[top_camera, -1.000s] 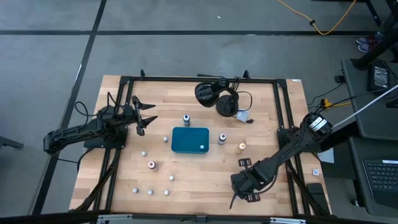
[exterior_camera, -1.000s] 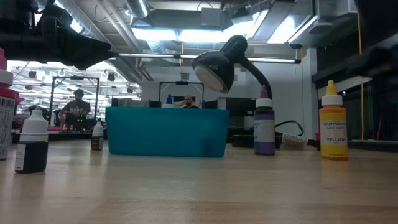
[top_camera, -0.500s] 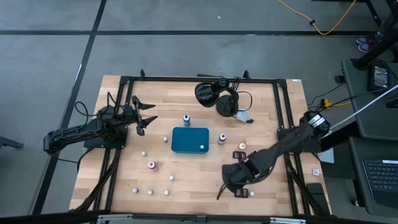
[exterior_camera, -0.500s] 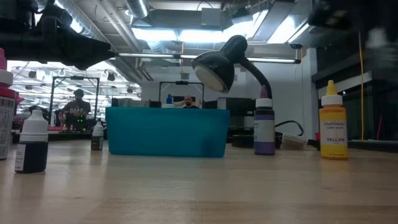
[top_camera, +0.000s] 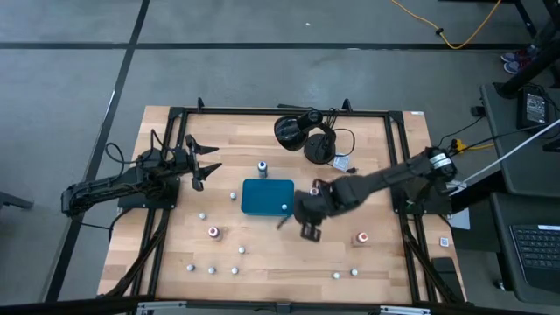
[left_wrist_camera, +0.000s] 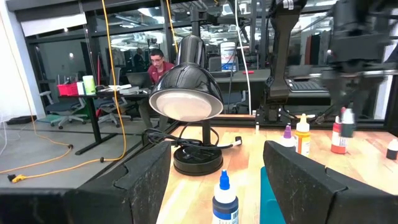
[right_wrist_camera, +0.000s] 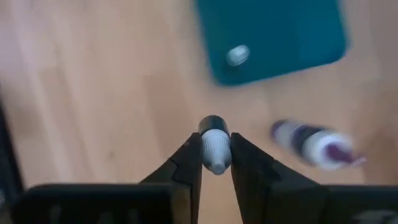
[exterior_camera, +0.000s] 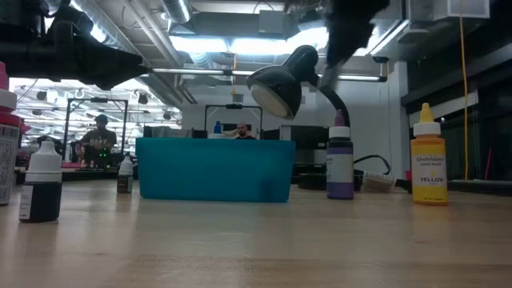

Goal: Pick & Place food coloring
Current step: Put the small dark green food coloring bottle into the blue bin

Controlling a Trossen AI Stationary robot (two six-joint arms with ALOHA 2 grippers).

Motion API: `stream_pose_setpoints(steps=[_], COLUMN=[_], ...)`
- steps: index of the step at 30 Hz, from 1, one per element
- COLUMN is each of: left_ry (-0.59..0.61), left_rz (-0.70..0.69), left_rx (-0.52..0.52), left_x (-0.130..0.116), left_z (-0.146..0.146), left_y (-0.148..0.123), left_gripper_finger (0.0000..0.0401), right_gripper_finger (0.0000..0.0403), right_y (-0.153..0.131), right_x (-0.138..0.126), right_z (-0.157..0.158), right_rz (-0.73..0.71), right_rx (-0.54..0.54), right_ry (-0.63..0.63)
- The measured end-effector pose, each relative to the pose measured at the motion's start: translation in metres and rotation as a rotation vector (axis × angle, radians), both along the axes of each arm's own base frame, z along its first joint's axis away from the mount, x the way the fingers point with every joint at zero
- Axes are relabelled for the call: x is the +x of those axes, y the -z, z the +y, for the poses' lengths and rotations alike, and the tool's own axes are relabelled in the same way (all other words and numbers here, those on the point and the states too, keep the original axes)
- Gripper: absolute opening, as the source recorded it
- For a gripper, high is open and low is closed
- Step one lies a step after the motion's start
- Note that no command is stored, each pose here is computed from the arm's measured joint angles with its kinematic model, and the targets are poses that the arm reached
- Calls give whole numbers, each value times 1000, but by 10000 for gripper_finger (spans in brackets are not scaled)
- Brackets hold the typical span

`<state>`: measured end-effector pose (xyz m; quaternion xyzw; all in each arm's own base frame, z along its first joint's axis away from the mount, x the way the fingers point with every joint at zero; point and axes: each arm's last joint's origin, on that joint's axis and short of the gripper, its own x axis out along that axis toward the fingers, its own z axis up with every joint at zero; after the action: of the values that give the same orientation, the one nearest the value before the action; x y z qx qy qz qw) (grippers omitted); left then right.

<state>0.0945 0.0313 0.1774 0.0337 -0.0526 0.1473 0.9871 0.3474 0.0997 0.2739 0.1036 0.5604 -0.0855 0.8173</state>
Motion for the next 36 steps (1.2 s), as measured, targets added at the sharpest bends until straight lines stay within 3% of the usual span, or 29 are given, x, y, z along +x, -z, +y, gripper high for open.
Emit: stream_pose_setpoints(steps=[16,28,36], left_ry=[0,0,0], left_rz=[0,0,0], left_rx=[0,0,0], left_x=[0,0,0], left_z=[0,0,0], left_y=[0,0,0], left_gripper_finger=[251,251,251], right_gripper_finger=[71,74,72], right_y=[3,33,63], right_x=[40,84,93], right_z=[-76,-78,-74], right_rz=[-184,-140,-35], right_rx=[-25,10,35], right_ry=[-32,-100,-112])
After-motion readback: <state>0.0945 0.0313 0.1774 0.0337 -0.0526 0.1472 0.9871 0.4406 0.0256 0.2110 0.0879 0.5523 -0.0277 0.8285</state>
